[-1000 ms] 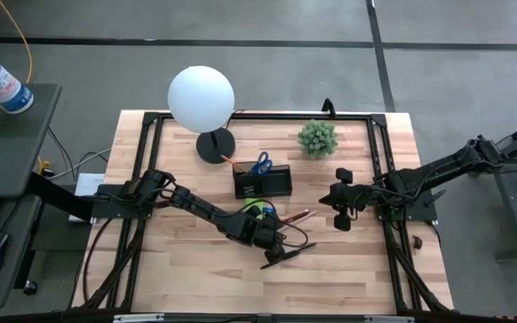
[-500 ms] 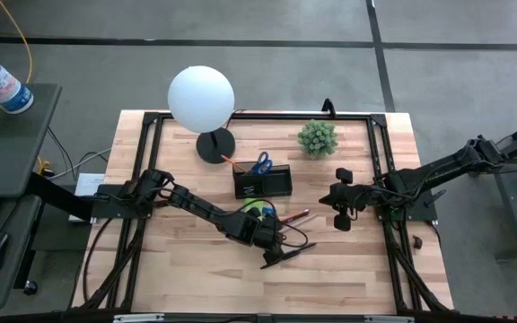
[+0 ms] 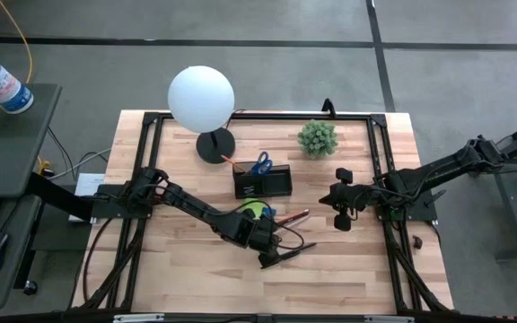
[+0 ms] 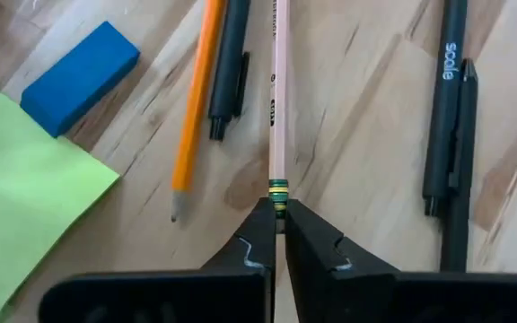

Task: Pick and place office supplies into organizer
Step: Put the pink pencil into the top left side of the desk organizer

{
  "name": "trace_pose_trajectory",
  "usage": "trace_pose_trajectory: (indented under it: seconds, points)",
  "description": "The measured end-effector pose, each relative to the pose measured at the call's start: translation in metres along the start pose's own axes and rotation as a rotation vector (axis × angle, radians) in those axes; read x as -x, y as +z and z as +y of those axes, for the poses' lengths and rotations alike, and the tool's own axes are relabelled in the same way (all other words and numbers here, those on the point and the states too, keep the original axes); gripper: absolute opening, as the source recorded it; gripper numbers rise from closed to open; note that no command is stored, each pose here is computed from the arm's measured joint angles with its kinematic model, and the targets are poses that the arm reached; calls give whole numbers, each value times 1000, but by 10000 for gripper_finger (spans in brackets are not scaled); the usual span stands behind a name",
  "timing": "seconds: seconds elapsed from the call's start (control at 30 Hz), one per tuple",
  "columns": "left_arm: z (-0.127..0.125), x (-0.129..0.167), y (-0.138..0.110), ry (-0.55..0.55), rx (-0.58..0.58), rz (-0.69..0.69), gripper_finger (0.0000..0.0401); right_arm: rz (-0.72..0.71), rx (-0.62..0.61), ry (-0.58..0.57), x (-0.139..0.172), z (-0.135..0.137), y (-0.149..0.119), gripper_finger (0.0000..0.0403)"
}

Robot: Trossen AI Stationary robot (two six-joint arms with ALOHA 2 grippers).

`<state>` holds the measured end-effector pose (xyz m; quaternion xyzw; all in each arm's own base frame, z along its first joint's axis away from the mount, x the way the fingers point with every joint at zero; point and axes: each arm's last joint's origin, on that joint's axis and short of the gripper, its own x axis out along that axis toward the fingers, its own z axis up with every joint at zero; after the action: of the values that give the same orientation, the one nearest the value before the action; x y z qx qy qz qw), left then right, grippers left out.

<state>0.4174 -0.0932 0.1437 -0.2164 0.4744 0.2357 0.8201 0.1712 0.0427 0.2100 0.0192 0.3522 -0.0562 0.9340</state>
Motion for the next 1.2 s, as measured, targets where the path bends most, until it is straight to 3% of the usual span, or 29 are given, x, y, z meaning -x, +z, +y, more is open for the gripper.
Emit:
trace_pose_trajectory:
  seconds: [0.43, 0.83, 1.2]
  points:
    - [-1, 38, 10, 5, 16, -98, 1, -3, 0, -16, 1, -1, 0, 0]
    - [-11, 78, 4, -21, 21, -182, 1, -20, 3, -79, 16, -9, -4, 0]
    - [-20, 123, 13, 73, 0, -232, 1, -27, -3, -81, 18, -10, -4, 0]
